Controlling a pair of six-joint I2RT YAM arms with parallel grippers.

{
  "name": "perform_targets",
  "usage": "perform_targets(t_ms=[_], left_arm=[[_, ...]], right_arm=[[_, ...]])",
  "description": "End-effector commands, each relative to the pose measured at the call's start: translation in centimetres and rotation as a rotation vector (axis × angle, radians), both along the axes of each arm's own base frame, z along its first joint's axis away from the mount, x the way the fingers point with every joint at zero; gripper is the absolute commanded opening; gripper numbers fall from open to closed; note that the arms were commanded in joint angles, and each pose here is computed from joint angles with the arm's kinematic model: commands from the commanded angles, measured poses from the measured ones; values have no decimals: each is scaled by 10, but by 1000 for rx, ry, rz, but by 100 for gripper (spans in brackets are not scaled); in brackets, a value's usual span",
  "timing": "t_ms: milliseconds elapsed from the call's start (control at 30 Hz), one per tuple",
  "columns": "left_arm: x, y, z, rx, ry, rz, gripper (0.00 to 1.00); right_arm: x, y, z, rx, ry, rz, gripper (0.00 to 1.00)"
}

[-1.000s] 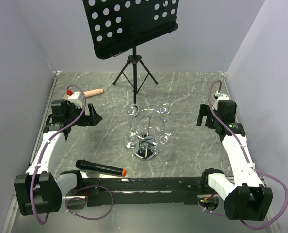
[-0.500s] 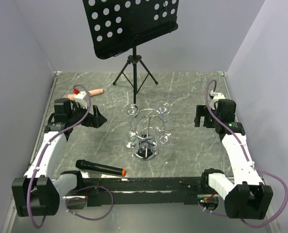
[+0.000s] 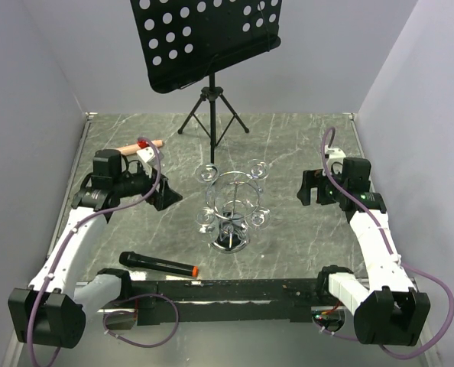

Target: Take the wine glass off the wine glass rack

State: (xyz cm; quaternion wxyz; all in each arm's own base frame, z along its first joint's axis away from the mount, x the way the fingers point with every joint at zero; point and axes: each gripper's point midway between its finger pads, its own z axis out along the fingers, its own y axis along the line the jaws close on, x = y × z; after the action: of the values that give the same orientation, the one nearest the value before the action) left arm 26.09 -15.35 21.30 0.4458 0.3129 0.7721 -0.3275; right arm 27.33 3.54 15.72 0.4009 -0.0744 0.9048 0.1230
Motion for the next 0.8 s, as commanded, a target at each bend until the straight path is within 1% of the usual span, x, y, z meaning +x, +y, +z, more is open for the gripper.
perform_targets(t_ms=[0,33,167,333,367,433,467,533,567,600,667,700,767], left_arm=[[1,-8,18,2,-172,-117,97],[3,-10,19,-10,-168,-120,96],[6,-20,24,-53,-149,-190,86],[13,-23,24,-59,-143,-199,77],[16,-22,24,-57,-139,-187,74],[22,-24,26,-69,-117,-178,57],[22,-25,26,-73,-91,-190,54],[25,-29,28,-81,-64,-226,55],[23,-30,28,-76,-64,-252,57],[24,-30,26,-74,-78,-269,61],[23,-29,13,-53,-130,-288,67],[22,-28,9,-47,-159,-284,70],[22,-29,10,-67,-219,-272,75]], right_arm=[[4,3,23,-7,-47,47,100],[4,4,26,-10,-48,59,100],[8,12,48,-8,-88,143,100],[20,26,68,47,-132,217,100],[21,28,73,55,-138,229,100],[22,32,82,71,-152,252,100],[22,30,88,59,-168,245,100],[25,20,102,36,-216,161,100],[26,17,108,40,-241,118,100],[24,20,112,54,-265,121,100],[21,31,115,56,-317,218,100],[24,30,115,63,-324,205,100],[32,23,121,84,-304,117,100]])
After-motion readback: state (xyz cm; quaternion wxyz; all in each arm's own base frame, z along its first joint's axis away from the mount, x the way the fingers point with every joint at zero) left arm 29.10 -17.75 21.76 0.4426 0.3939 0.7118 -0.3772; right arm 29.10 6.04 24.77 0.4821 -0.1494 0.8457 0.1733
